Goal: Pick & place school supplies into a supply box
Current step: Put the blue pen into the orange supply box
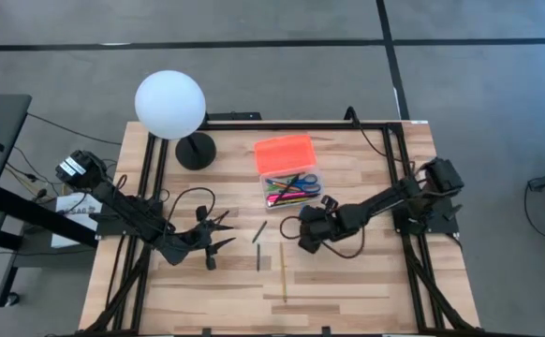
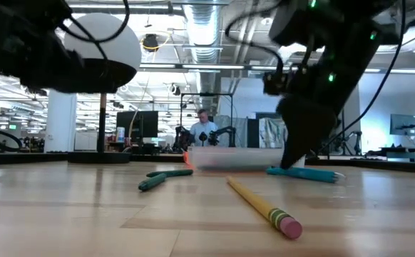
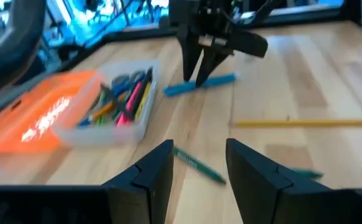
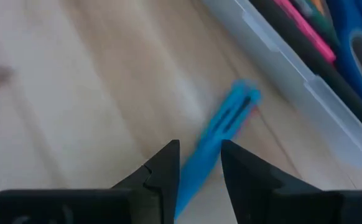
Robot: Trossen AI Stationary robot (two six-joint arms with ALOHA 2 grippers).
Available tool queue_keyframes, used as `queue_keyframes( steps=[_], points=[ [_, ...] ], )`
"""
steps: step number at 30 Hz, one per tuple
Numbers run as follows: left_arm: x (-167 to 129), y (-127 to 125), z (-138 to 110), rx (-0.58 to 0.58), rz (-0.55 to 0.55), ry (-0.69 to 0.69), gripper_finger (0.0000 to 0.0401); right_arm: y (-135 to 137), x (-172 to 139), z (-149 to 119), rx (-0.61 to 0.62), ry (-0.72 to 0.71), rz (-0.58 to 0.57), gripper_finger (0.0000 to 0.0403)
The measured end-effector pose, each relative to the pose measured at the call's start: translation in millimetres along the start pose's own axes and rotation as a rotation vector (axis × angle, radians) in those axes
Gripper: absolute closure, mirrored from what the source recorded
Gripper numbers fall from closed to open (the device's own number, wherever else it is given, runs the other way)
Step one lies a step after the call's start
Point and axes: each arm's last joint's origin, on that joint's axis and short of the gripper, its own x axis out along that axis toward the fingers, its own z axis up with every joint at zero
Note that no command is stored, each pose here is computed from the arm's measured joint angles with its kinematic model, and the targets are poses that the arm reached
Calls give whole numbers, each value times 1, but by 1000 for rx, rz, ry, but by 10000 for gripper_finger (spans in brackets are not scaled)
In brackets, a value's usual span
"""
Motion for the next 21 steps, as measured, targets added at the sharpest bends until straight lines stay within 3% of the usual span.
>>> queue_keyframes(
  steps=[14,21],
  points=[
    [5,14,-19,-63,130,139,260,-8,5,0,36,38,-35,291],
    [9,21,-24,-131,122,210,260,-8,5,-4,46,110,-9,291]
  ],
)
